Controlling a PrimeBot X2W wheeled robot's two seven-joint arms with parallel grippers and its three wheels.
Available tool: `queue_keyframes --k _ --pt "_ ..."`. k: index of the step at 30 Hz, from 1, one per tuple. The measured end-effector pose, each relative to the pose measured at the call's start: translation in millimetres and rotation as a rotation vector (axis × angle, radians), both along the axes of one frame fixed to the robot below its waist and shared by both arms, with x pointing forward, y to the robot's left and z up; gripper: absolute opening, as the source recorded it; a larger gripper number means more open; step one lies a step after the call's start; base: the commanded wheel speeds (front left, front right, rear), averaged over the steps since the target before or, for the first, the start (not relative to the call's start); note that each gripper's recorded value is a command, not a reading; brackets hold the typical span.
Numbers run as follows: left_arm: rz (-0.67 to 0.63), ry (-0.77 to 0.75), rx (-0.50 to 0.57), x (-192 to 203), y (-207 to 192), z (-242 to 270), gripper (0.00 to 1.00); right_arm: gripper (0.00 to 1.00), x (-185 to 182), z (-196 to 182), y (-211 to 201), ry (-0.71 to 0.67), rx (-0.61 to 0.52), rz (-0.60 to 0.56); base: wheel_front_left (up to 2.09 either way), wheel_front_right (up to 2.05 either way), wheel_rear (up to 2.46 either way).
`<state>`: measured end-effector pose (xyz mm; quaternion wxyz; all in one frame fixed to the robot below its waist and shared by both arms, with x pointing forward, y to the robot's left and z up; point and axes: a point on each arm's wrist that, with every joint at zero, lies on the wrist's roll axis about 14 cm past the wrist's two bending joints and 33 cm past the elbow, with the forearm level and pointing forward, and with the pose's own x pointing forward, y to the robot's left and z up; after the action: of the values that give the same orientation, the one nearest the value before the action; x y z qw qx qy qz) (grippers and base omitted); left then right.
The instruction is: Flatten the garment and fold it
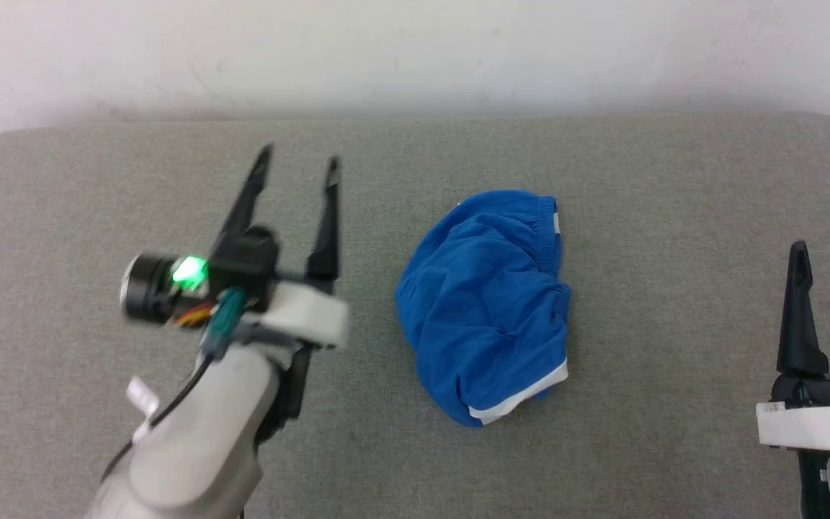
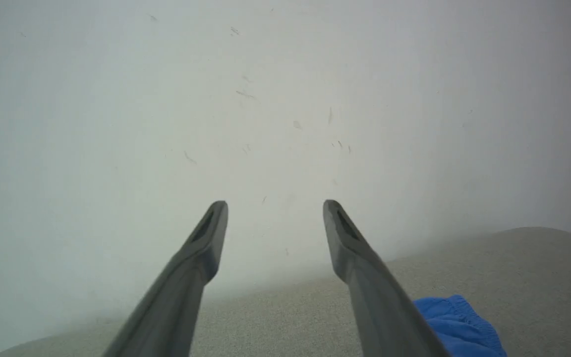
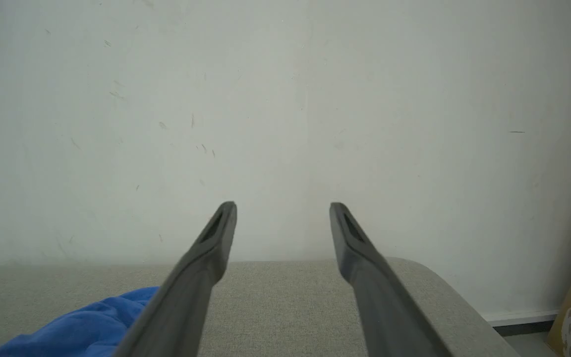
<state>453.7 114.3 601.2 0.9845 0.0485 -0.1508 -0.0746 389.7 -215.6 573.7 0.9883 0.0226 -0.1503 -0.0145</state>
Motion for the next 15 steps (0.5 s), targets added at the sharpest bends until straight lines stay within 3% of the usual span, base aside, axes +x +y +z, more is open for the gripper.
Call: queue_keyframes --k 8,15 --pt "0.232 0.012 -0.047 -38 60 -22 1.0 1.0 -6 -4 2 0.013 0.001 0.007 0.0 0.0 0.0" --pt "0.207 0.063 -0.055 -68 61 -43 1.0 1.0 -15 -10 2 0.036 0.004 0.008 0.0 0.0 0.0"
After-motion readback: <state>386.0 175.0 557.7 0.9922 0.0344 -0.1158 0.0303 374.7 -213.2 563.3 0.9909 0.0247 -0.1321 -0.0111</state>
